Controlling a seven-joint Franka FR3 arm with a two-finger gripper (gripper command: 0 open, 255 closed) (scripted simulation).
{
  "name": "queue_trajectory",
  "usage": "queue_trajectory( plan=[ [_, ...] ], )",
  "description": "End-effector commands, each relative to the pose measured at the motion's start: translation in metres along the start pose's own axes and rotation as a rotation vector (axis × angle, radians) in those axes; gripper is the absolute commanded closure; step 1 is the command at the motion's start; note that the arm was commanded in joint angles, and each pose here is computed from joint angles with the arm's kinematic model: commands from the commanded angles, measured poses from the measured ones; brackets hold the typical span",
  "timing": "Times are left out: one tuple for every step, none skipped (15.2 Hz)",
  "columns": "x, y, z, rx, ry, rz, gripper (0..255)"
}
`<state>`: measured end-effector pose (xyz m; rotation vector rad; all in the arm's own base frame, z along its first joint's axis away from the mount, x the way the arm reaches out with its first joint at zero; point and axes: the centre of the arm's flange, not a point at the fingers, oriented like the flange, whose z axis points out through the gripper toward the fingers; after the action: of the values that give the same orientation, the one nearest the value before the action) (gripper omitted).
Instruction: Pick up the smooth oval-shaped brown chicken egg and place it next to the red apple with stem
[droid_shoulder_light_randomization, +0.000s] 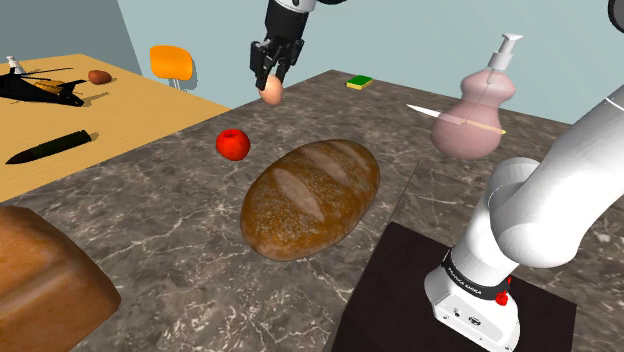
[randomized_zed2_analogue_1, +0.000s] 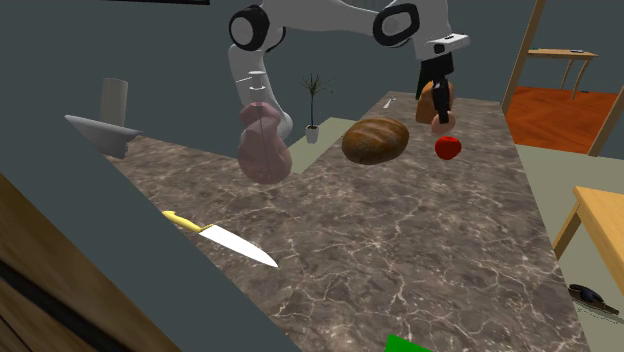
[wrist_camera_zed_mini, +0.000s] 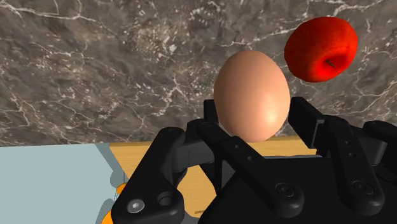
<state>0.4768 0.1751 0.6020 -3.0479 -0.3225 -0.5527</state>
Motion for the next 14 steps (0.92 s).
queue_trajectory(
  plan=[
    [-0.004, 0.001, 0.011, 0.0, 0.001, 0.0, 255],
    [-0.005, 0.001, 0.016, 0.0, 0.001, 0.0, 255],
    [-0.007, 0.001, 0.021, 0.0, 0.001, 0.0, 255],
    [-0.009, 0.0, 0.026, 0.0, 0.001, 0.0, 255],
    [-0.011, 0.0, 0.031, 0.0, 0.001, 0.0, 255],
    [-0.013, 0.0, 0.036, 0.0, 0.001, 0.0, 255],
    [-0.015, 0.0, 0.041, 0.0, 0.001, 0.0, 255],
    [-0.017, 0.0, 0.046, 0.0, 0.001, 0.0, 255],
    [-0.018, 0.0, 0.051, 0.0, 0.001, 0.0, 255],
    [-0.02, 0.0, 0.056, 0.0, 0.001, 0.0, 255],
    [-0.022, 0.0, 0.061, 0.0, 0.001, 0.0, 255],
    [-0.024, 0.0, 0.065, 0.0, 0.001, 0.0, 255],
    [-0.026, 0.0, 0.07, 0.0, 0.001, 0.0, 255],
    [-0.028, 0.0, 0.075, 0.0, 0.001, 0.0, 255]
  ],
)
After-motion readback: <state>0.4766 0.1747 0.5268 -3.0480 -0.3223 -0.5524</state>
